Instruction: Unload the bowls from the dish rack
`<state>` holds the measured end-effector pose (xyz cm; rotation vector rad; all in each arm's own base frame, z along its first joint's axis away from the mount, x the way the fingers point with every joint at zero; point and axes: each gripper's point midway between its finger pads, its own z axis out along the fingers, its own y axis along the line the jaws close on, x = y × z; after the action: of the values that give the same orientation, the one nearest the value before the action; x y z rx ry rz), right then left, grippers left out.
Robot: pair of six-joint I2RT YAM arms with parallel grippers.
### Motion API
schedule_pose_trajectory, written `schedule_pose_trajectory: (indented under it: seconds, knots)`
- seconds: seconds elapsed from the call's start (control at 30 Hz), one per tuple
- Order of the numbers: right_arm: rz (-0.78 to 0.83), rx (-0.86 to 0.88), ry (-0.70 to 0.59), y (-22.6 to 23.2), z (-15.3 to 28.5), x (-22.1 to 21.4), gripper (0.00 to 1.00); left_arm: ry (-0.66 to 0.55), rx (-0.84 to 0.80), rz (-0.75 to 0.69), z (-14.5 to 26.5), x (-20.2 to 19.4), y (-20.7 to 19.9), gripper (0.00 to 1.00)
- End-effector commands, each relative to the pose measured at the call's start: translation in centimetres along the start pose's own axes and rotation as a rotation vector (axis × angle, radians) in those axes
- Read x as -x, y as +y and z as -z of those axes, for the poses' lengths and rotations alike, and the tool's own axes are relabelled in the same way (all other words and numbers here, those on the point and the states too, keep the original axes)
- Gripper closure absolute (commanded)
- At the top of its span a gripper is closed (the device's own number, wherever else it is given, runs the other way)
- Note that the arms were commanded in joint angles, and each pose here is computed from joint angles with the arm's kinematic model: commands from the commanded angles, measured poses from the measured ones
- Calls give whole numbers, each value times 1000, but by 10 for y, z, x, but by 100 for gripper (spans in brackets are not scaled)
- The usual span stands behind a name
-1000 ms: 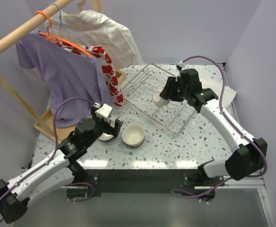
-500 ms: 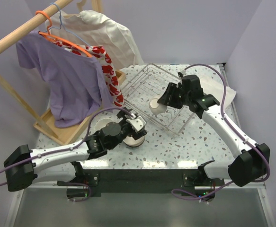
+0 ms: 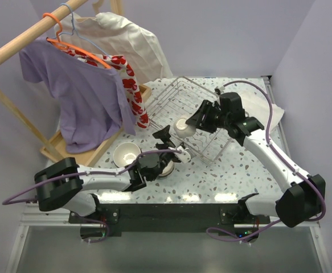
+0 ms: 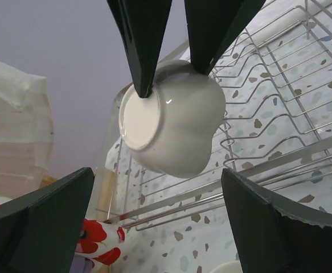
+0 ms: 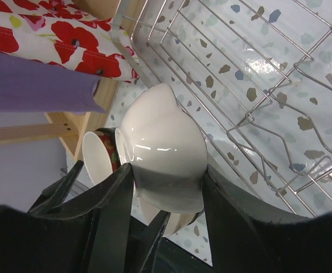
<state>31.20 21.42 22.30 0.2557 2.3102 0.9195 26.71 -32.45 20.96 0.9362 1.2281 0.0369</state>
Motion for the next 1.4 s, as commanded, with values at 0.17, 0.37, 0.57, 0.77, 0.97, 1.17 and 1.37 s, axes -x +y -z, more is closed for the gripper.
schedule_pose_trajectory:
  seconds: [0.17, 0.37, 0.57, 0.77, 0.97, 1.17, 1.37]
  knots:
    - [-16, 137, -47, 35, 17, 11, 100, -89, 120, -56, -25, 34, 11, 1]
    - [-24, 145, -45, 36, 18, 10, 100, -42, 182, -94, -35, 28, 14, 8]
    - [-29, 151, -38, 36, 18, 8, 100, -1, 276, -127, -40, 24, 24, 25]
    - [-43, 148, -34, 33, 17, 5, 100, 0, 334, -160, -38, 27, 31, 56]
    - [-49, 143, -54, 33, 17, 9, 82, -1, 334, -157, -30, 30, 26, 76]
    - [-51, 128, -85, 33, 17, 17, 58, 30, 355, -126, -22, 24, 30, 95]
    - [-41, 88, -108, 26, 18, 20, 31, 44, 344, -69, -19, 25, 33, 100]
